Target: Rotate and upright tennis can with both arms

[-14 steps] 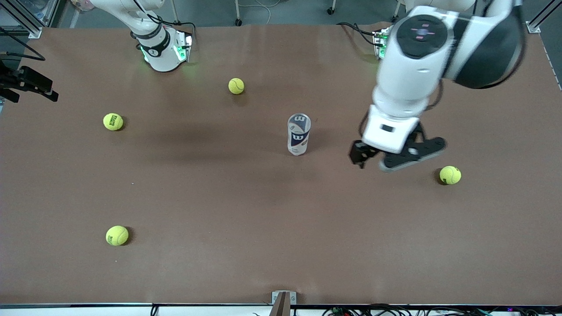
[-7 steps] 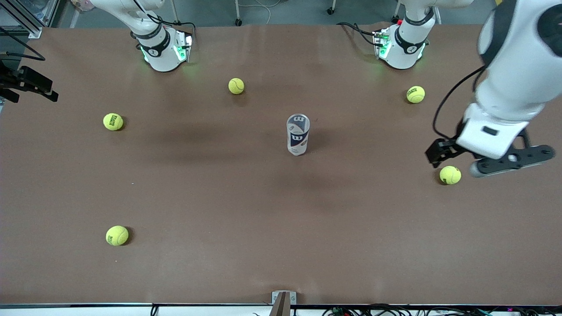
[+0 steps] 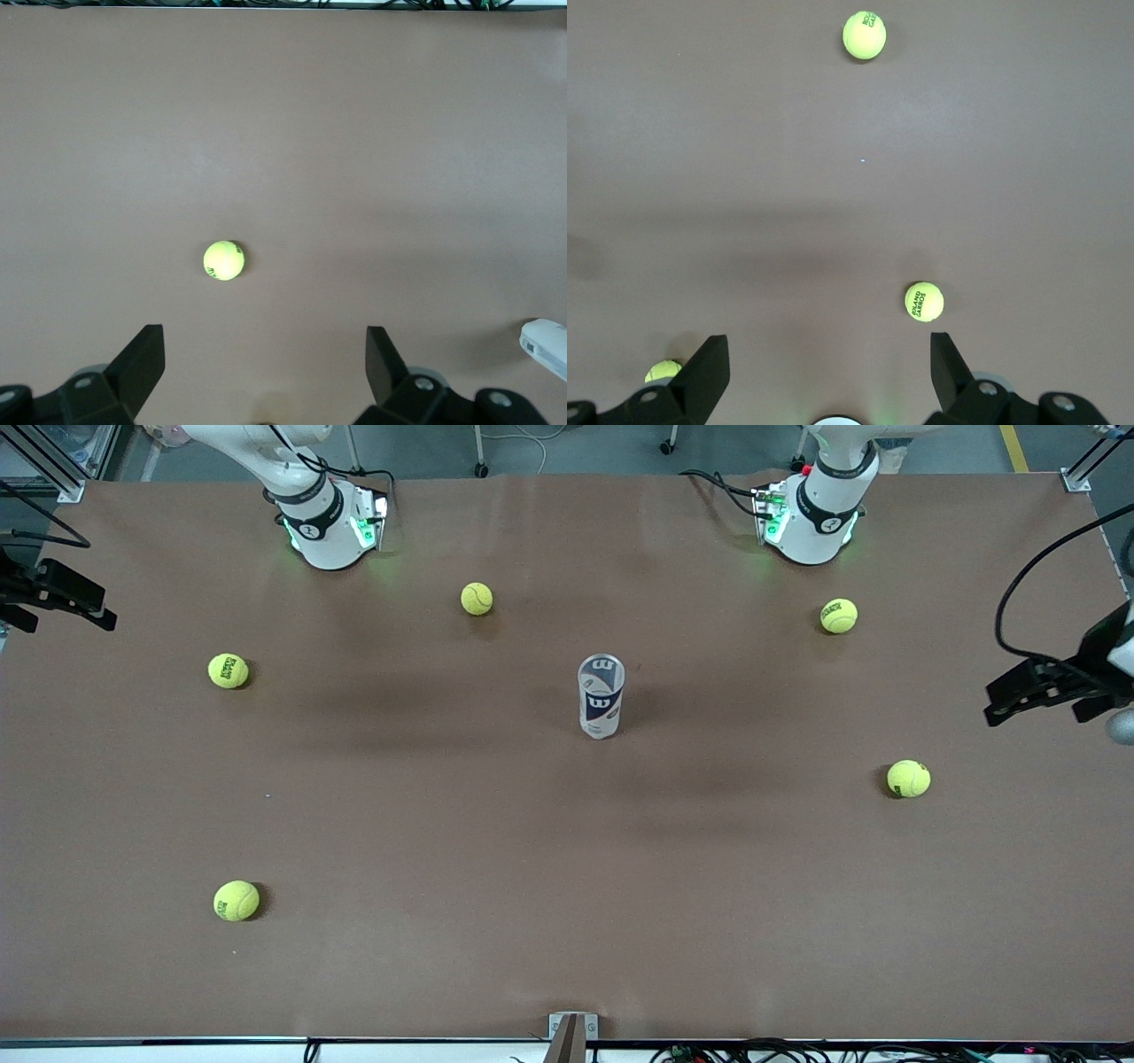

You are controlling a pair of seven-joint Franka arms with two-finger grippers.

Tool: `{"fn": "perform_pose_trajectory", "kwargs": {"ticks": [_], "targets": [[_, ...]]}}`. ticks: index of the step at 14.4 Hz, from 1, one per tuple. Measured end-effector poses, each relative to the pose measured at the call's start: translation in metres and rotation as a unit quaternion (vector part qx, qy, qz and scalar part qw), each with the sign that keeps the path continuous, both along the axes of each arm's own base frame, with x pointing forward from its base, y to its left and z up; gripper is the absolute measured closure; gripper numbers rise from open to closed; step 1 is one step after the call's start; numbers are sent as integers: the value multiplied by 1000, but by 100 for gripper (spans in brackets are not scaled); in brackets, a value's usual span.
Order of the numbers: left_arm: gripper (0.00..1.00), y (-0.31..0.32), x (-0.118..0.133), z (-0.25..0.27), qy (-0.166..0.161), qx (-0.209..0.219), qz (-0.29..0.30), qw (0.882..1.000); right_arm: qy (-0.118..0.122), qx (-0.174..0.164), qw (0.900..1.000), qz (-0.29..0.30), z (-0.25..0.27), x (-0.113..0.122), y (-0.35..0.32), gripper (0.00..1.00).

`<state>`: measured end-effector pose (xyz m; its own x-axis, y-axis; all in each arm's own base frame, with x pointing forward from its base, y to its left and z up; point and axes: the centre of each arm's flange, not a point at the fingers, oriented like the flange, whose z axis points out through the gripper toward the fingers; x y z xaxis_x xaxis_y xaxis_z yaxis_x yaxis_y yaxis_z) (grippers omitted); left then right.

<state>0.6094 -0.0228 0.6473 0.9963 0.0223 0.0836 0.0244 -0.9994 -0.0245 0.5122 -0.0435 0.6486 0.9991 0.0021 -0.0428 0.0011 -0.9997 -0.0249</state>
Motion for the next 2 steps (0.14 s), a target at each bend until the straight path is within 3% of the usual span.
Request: {"fn": "perform_pose_trajectory", "kwargs": {"ticks": [2], "targets": [[0,-3,-1,1,0,0,-3,1000,0,0,1000,0,0,0,0,0]]}}
